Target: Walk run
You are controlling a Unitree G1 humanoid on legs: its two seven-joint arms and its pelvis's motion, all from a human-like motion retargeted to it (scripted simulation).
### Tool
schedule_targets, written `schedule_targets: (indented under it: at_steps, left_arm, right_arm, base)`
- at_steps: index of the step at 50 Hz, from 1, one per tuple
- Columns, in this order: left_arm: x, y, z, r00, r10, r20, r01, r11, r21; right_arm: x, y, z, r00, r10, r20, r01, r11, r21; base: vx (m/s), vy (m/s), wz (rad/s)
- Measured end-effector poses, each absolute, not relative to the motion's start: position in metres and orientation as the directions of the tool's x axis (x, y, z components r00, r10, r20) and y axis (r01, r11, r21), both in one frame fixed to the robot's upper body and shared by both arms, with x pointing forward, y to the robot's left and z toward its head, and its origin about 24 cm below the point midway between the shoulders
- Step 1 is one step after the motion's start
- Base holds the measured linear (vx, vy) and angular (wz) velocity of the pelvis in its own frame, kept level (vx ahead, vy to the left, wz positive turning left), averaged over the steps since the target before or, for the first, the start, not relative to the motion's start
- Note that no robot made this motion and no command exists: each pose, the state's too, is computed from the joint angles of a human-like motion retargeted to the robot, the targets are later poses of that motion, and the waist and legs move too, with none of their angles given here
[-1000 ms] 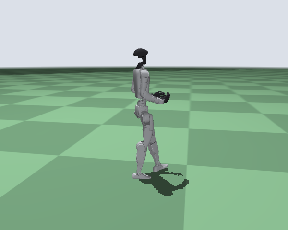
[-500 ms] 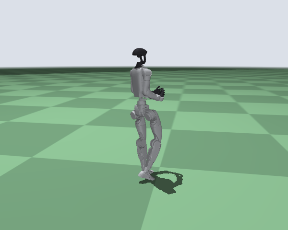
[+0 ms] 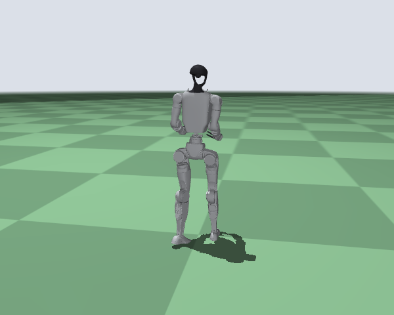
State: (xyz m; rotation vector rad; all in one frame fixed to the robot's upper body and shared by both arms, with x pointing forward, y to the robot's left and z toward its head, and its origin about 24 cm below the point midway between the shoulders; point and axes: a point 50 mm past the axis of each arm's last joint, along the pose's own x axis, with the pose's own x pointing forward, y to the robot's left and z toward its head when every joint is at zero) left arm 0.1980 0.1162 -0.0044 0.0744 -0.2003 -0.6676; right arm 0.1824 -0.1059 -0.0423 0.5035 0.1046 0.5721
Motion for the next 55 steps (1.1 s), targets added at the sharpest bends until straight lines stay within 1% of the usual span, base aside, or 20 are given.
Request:
schedule_targets:
  at_steps: [3, 6, 10, 15, 16, 20, 22, 25, 30, 32, 35, 37, 40, 42, 44, 46, 51, 55]
  left_arm:
    - [0.191, 0.119, -0.009, 0.811, -0.561, 0.164, 0.559, 0.827, 0.066]
    - [0.186, 0.125, -0.009, 0.842, -0.512, 0.17, 0.514, 0.857, 0.034]
    - [0.183, 0.132, -0.01, 0.868, -0.469, 0.164, 0.473, 0.881, 0.013]
    - [0.174, 0.138, -0.015, 0.897, -0.42, 0.136, 0.424, 0.906, 0.003]
    - [0.173, 0.139, -0.015, 0.901, -0.412, 0.135, 0.416, 0.909, -0.003]
    - [0.168, 0.139, -0.016, 0.912, -0.388, 0.133, 0.395, 0.918, -0.028]
    - [0.169, 0.136, -0.016, 0.914, -0.383, 0.135, 0.391, 0.919, -0.038]
    - [0.172, 0.129, -0.014, 0.909, -0.39, 0.145, 0.399, 0.916, -0.042]
    - [0.181, 0.119, -0.009, 0.902, -0.394, 0.175, 0.407, 0.913, -0.042]
    - [0.185, 0.117, -0.007, 0.903, -0.387, 0.187, 0.402, 0.914, -0.05]
    - [0.191, 0.119, -0.004, 0.905, -0.376, 0.198, 0.394, 0.917, -0.058]
    - [0.197, 0.123, -0.001, 0.91, -0.36, 0.206, 0.379, 0.924, -0.059]
    - [0.21, 0.127, 0.007, 0.906, -0.354, 0.23, 0.373, 0.927, -0.044]
    - [0.217, 0.125, 0.014, 0.898, -0.364, 0.247, 0.382, 0.924, -0.029]
    - [0.225, 0.12, 0.02, 0.88, -0.394, 0.264, 0.413, 0.91, -0.019]
    - [0.232, 0.113, 0.026, 0.854, -0.439, 0.28, 0.461, 0.887, -0.014]
    - [0.245, 0.094, 0.036, 0.756, -0.583, 0.298, 0.609, 0.793, 0.007]
    - [0.244, 0.079, 0.04, 0.685, -0.665, 0.297, 0.687, 0.726, 0.041]
  right_arm:
    - [0.188, -0.118, -0.042, 0.863, 0.505, 0.035, -0.459, 0.751, 0.474]
    - [0.191, -0.131, -0.034, 0.813, 0.58, 0.053, -0.546, 0.727, 0.415]
    - [0.183, -0.144, -0.025, 0.691, 0.721, 0.054, -0.693, 0.639, 0.334]
    - [0.157, -0.138, -0.031, 0.556, 0.827, 0.082, -0.769, 0.475, 0.428]
    - [0.153, -0.137, -0.032, 0.554, 0.828, 0.085, -0.768, 0.468, 0.438]
    - [0.143, -0.139, -0.033, 0.609, 0.789, 0.081, -0.731, 0.518, 0.445]
    - [0.14, -0.142, -0.034, 0.645, 0.758, 0.097, -0.699, 0.533, 0.477]
    - [0.136, -0.143, -0.036, 0.674, 0.73, 0.117, -0.666, 0.53, 0.525]
    - [0.147, -0.138, -0.036, 0.66, 0.743, 0.112, -0.676, 0.523, 0.519]
    - [0.161, -0.135, -0.034, 0.695, 0.709, 0.121, -0.654, 0.554, 0.515]
    - [0.189, -0.131, -0.026, 0.8, 0.584, 0.137, -0.562, 0.65, 0.512]
    - [0.208, -0.131, -0.016, 0.868, 0.477, 0.14, -0.482, 0.738, 0.473]
    - [0.236, -0.125, 0.004, 0.941, 0.288, 0.176, -0.334, 0.874, 0.354]
    - [0.248, -0.12, 0.021, 0.952, 0.195, 0.234, -0.259, 0.923, 0.285]
    - [0.256, -0.117, 0.037, 0.938, 0.161, 0.306, -0.236, 0.946, 0.223]
    - [0.262, -0.116, 0.051, 0.907, 0.204, 0.369, -0.274, 0.951, 0.146]
    - [0.269, -0.111, 0.071, 0.793, 0.442, 0.419, -0.461, 0.885, -0.06]
    - [0.267, -0.115, 0.087, 0.722, 0.511, 0.466, -0.495, 0.853, -0.167]
  base:
    - [0.25, -0.14, 0.74]
    - [0.27, -0.25, 1.12]
    - [0.19, -0.06, 1.71]
    - [0.15, -0.28, 0.75]
    - [0.24, -0.17, 0.43]
    - [0.25, -0.13, 0.83]
    - [0.27, -0.07, 1.32]
    - [0.25, -0.05, 1.6]
    - [0.3, -0.03, 1.6]
    - [0.4, -0.02, 0.93]
    - [0.44, -0.07, 0.12]
    - [0.5, -0.09, -0.52]
    - [0.36, -0.02, 0.2]
    - [0.45, -0.07, 0.46]
    - [0.42, -0.08, 0.79]
    - [0.44, -0.03, 1.12]
    - [0.32, 0.02, 1.15]
    - [0.28, -0.01, 1.36]
